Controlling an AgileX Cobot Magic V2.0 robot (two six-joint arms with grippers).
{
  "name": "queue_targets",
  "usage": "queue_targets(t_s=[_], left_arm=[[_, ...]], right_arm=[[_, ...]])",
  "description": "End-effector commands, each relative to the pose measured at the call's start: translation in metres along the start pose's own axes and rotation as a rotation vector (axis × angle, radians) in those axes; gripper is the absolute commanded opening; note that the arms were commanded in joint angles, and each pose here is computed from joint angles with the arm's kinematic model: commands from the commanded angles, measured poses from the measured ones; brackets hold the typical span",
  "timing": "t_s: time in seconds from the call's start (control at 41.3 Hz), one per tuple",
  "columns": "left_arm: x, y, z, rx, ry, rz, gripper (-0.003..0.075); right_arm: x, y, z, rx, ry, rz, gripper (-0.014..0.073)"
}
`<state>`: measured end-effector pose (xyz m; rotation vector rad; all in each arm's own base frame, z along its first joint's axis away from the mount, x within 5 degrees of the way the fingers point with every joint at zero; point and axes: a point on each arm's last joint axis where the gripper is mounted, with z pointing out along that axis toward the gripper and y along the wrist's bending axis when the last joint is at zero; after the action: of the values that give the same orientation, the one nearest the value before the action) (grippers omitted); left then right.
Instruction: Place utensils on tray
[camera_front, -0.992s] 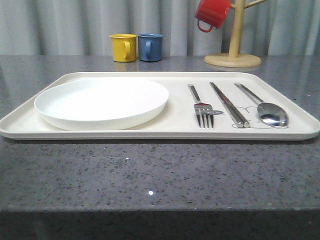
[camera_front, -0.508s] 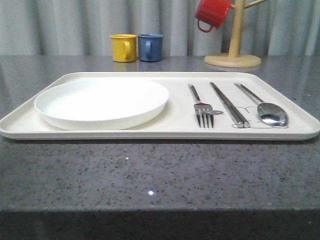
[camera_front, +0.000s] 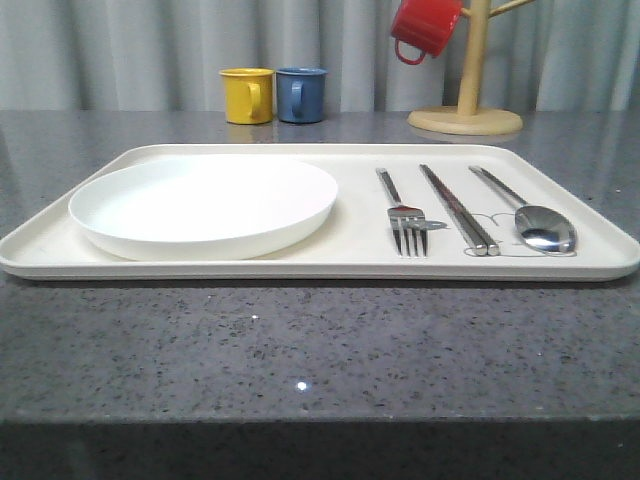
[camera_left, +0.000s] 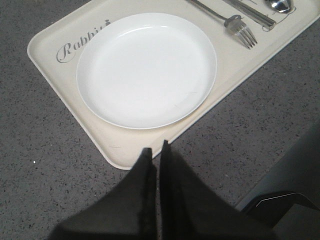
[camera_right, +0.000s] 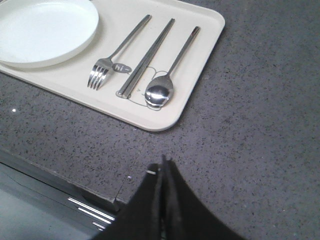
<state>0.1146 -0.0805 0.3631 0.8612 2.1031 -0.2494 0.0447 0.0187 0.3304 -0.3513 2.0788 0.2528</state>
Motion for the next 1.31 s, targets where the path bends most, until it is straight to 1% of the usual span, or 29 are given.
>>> queue_targets(t_s=[0.0, 0.363, 0.46, 0.557, 0.702, 0.774, 0.871, 0.92, 1.065, 1.113, 1.283], left_arm=[[-0.012, 0.001, -0.007, -0.007, -0.098, -0.008, -0.0018], [-0.011, -0.001, -0.007, -0.001, -0.102, -0.004, -0.0018], [-0.007, -0.004, -0.013, 0.010, -0.122, 0.008, -0.0018], [0.001, -0.002, -0.018, -0.007, -0.140, -0.010, -0.0018], [0.026, 0.007, -0.021, -0.115, -0.175, -0.078, -0.0018], [0.042, 0.011, -0.022, -0.186, -0.199, -0.119, -0.0018], [0.068, 0.014, -0.024, -0.317, -0.276, -0.176, -0.0018], [0.080, 0.014, -0.022, -0.359, -0.296, -0.193, -0.0018], [0.113, 0.008, -0.021, -0.510, -0.443, -0.215, -0.0018], [0.122, 0.006, -0.019, -0.555, -0.510, -0.209, -0.0018], [0.147, 0.003, -0.003, -0.628, -0.653, -0.183, -0.0018]], right_arm=[[-0.013, 0.000, -0.004, 0.008, -0.095, -0.016, -0.0068], [-0.013, 0.000, -0.004, 0.008, -0.095, -0.016, -0.0068], [-0.013, 0.000, -0.004, 0.007, -0.095, -0.015, -0.0068], [-0.013, 0.000, -0.004, 0.007, -0.095, -0.015, -0.0068], [-0.013, 0.000, -0.004, 0.007, -0.095, -0.015, -0.0068], [-0.013, 0.000, -0.004, 0.007, -0.095, -0.015, -0.0068], [-0.013, 0.000, -0.004, 0.007, -0.095, -0.015, -0.0068], [-0.013, 0.000, -0.004, 0.007, -0.095, -0.015, -0.0068], [-0.013, 0.000, -0.004, 0.007, -0.095, -0.015, -0.0068], [-0.013, 0.000, -0.004, 0.007, -0.095, -0.015, -0.0068], [-0.013, 0.000, -0.004, 0.007, -0.095, -0.015, -0.0068]])
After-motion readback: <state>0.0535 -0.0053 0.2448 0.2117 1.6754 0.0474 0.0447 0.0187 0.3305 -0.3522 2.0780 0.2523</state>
